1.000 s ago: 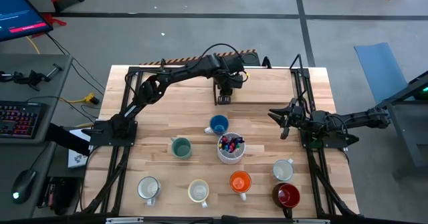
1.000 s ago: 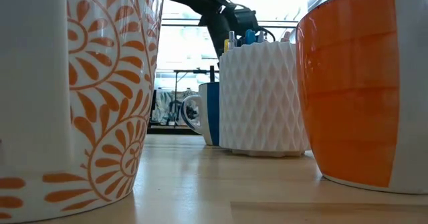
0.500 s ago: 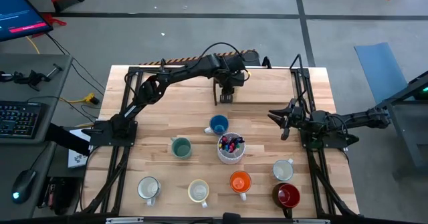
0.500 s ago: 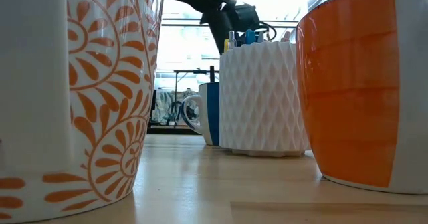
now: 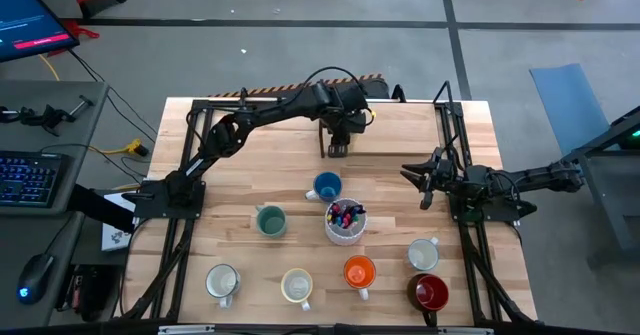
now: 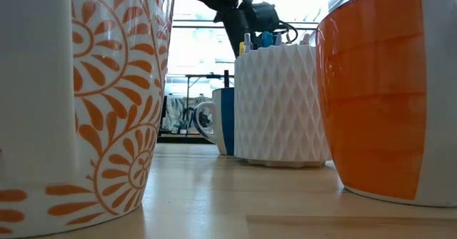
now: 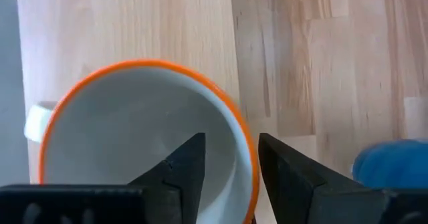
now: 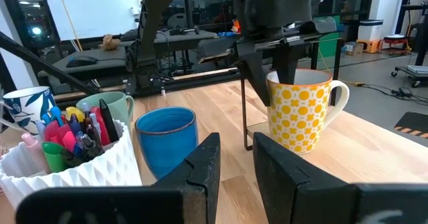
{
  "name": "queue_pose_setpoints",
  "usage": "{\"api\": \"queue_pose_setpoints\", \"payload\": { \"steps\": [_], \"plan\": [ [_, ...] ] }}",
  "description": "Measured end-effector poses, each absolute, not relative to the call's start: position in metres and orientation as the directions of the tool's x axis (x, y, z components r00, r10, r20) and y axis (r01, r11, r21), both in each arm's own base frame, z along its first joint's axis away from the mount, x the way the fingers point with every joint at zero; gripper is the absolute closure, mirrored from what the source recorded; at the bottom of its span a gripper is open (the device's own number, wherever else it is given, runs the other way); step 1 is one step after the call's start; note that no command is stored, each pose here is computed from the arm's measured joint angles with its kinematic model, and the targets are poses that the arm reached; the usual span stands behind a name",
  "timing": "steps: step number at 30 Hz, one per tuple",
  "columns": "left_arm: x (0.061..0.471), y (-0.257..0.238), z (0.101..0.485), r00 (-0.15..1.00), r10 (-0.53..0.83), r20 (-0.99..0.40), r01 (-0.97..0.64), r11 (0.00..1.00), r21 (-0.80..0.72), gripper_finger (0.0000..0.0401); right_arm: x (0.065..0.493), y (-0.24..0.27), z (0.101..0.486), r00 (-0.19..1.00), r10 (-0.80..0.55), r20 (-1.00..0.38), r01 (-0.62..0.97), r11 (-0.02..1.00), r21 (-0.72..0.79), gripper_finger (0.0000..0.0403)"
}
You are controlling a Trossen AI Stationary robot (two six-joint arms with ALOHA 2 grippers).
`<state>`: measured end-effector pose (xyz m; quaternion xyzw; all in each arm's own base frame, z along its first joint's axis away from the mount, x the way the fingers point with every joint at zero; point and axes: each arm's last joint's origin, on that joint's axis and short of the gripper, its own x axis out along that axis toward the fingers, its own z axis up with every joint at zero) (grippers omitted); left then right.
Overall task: Place coffee mugs
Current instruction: Put the yellow patterned mug on the shelf
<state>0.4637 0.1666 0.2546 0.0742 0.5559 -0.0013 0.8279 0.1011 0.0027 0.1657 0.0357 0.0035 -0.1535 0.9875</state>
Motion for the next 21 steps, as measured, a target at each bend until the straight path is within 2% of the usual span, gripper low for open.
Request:
{"api": "queue_pose_setpoints", "payload": {
  "steps": [5,9,16,21],
  "plan": [
    [0.461,0.165,0.260,0.366,0.117,-0.923,0.076,0.985,0.155,0.0269,0.101,0.003,0.166,0.953,-0.303,-0.018,0.304,0.950,0.069,0.0327],
    [0.456,0.163,0.276,0.404,0.131,-0.906,0.071,0.982,0.173,0.0269,0.101,0.003,0.166,0.953,-0.303,-0.019,0.304,0.950,0.069,0.0327],
    [0.440,0.152,0.320,0.483,0.154,-0.862,0.062,0.976,0.209,0.0269,0.102,0.003,0.165,0.953,-0.302,-0.028,0.304,0.951,0.064,0.0327],
    [0.411,0.135,0.354,0.450,0.135,-0.883,0.085,0.978,0.192,0.0269,0.104,0.003,0.162,0.951,-0.303,-0.056,0.305,0.951,0.053,0.0327]
  ]
}}
